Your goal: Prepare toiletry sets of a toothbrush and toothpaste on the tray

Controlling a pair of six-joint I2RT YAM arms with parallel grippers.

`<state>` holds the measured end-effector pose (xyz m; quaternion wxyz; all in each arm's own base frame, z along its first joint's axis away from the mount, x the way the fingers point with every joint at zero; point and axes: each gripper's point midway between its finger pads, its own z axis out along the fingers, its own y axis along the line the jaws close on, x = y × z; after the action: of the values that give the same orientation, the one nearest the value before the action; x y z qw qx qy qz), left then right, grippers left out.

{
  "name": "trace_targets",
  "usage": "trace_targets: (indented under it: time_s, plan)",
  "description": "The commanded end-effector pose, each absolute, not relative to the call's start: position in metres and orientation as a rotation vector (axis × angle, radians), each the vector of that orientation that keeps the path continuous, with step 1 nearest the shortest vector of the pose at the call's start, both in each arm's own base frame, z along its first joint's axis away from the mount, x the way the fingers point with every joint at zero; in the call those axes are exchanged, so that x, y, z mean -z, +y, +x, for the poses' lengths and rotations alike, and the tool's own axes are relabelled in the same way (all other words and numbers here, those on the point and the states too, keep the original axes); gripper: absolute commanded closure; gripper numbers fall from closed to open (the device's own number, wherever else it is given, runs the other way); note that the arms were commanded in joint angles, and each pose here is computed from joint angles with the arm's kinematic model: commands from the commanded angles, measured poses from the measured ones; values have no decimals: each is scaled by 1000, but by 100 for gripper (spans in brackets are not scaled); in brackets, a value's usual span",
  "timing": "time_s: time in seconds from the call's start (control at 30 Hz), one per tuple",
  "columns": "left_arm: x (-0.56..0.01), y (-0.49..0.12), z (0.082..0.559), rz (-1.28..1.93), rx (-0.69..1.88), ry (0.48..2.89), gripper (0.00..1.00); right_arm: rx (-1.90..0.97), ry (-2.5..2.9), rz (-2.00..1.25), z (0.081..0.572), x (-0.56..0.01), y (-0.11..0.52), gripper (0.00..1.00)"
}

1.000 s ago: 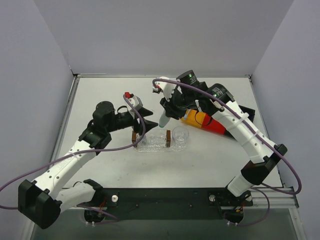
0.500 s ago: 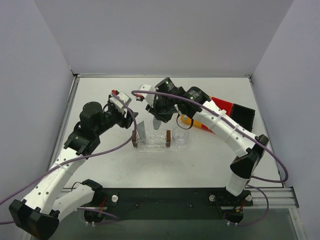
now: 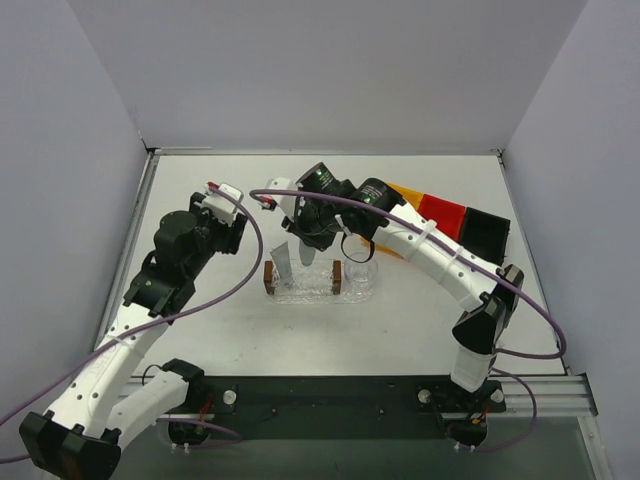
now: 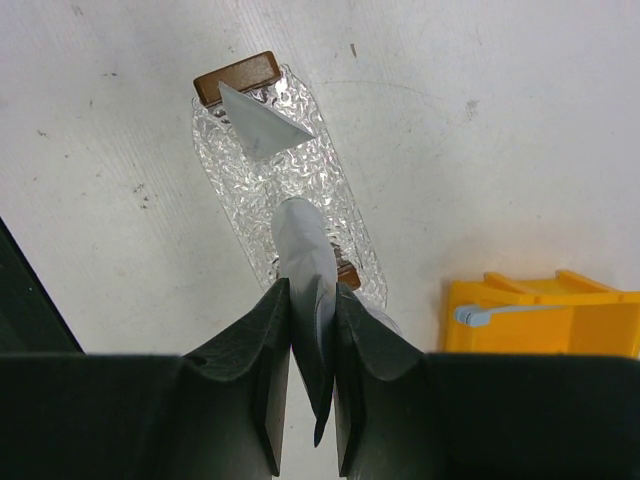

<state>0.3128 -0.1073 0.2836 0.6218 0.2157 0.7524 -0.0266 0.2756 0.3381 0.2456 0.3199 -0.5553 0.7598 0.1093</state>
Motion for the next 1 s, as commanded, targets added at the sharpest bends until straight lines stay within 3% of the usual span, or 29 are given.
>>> trace_targets:
  time_s: [0.0, 0.97]
  plan:
    - [-289, -90, 317, 428, -16, 1714, 32, -298, 1969, -1432, 279, -253, 346, 100]
    - [-285, -64, 324, 311, -79, 1729, 32, -315, 2013, -1481, 279, -212, 355, 100]
